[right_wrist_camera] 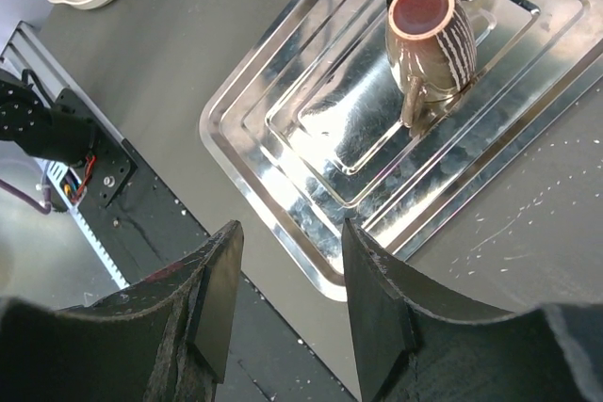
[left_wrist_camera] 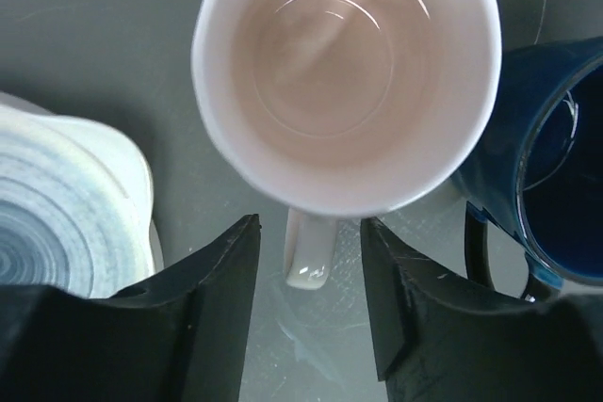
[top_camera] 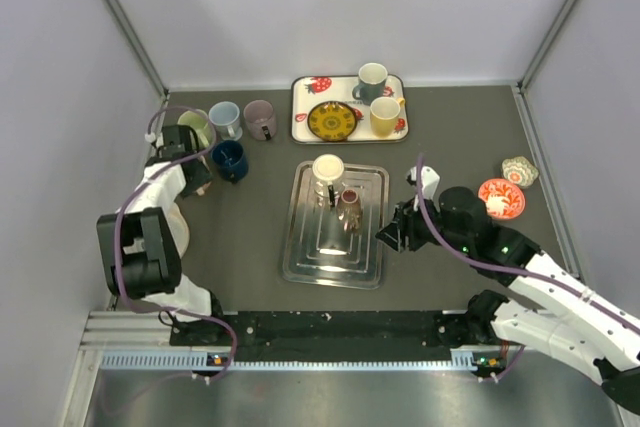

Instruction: Turn the mug right side up

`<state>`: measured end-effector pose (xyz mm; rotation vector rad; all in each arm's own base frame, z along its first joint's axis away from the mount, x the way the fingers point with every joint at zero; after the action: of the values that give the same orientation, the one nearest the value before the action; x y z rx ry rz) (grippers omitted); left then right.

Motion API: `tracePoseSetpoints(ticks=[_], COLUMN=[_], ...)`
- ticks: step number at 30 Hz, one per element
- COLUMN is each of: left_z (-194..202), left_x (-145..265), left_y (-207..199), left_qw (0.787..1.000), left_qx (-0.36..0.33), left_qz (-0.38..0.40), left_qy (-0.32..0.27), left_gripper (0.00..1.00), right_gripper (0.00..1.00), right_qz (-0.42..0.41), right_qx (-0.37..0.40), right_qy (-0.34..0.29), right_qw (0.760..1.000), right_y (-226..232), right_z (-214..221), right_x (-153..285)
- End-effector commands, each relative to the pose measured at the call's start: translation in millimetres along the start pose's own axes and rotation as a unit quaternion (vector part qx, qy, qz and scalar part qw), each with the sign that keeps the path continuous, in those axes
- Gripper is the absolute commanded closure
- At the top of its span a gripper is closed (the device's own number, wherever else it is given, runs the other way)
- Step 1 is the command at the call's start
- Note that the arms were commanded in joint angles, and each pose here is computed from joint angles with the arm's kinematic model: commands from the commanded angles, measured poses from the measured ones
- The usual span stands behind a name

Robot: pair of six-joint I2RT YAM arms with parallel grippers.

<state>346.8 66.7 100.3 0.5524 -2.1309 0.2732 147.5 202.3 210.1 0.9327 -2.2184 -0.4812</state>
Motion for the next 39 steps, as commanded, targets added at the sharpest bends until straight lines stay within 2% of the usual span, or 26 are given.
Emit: tracePoseSetpoints(ticks=[1,4,5,6,7,8,11,12,13,15,16,19,23,29,39], left_z=[-22.7,-24.6,-26.2,-18.4,-13.0,2.0,41.1,49.3,59.2,81.1,88.6,102.4,117.6,125.6,130.3], left_x=[36.5,71.9,96.8,103.8,114.0,133.7,156.8,161.5,166.2,175.1,182.4,189.6,194.3,198.5,192.0], left_y=[9.2,8.5,-3.7,-9.1,-17.5,-43.9,-80.2,-89.2,-98.2,-110.5,-117.9,-117.4,-113.1,-103.4,-96.0], left_qw=[0.998,0.994,0.99,0.989,0.987,0.983,0.975,0.972,0.967,0.956,0.948,0.939,0.93,0.919,0.922], left_qx=[0.037,0.067,0.057,0.048,0.034,-0.002,-0.039,-0.041,-0.051,-0.081,-0.094,-0.107,-0.117,-0.119,-0.122], left_qz=[-0.012,0.013,0.043,0.045,0.053,0.09,0.161,0.184,0.212,0.253,0.279,0.301,0.328,0.35,0.339], left_qy=[-0.053,-0.091,-0.125,-0.135,-0.146,-0.158,-0.147,-0.142,-0.134,-0.125,-0.125,-0.125,-0.119,-0.136,-0.142], left_gripper=[0.47,0.45,0.45,0.44,0.39,0.37,0.15,0.11,0.11,0.14,0.16,0.2,0.23,0.25,0.27], right_gripper=[0.53,0.52,0.5,0.48,0.35,0.31,0.25,0.25,0.25,0.27,0.31,0.38,0.4,0.41,0.56], right_qz=[-0.006,0.032,0.045,0.051,0.076,0.083,0.1,0.1,0.118,0.13,0.14,0.144,0.172,0.197,0.258], right_qx=[0.011,0.0,-0.008,-0.014,-0.019,-0.021,-0.009,-0.001,0.011,0.025,0.035,0.041,0.05,0.047,0.063], right_qy=[-0.028,-0.04,-0.046,-0.051,-0.066,-0.068,-0.038,-0.03,0.004,0.023,0.046,0.063,0.101,0.102,0.081], right_qw=[1.0,0.999,0.998,0.997,0.995,0.994,0.994,0.995,0.993,0.991,0.988,0.987,0.979,0.974,0.961], right_y=[10.1,-0.8,-4.3,-6.1,-14.1,-16.3,-17.4,-13.4,-21.3,-25.4,-31.8,-32.5,-41.8,-47.6,-68.0], right_z=[-19.3,-23.0,-24.9,-26.4,-29.7,-31.1,-33.1,-39.2,-30.9,-29.7,-21.7,-16.8,-2.2,-1.4,-10.4], right_x=[2.5,-2.5,-3.9,-7.6,-10.9,-13.6,-28.2,-32.0,-42.6,-53.4,-63.0,-75.4,-102.6,-130.7,-158.1])
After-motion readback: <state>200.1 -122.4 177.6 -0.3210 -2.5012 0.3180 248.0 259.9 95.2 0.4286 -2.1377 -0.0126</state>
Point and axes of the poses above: each gripper's point midway between its finger pads, its own x axis back along the fingers, its own y axis along the line the jaws close on, z = x × y, the point moved 3 cm from there along x, back along the fingers, and after that the axes turned 11 degrees about -x, right-handed, at the moved point
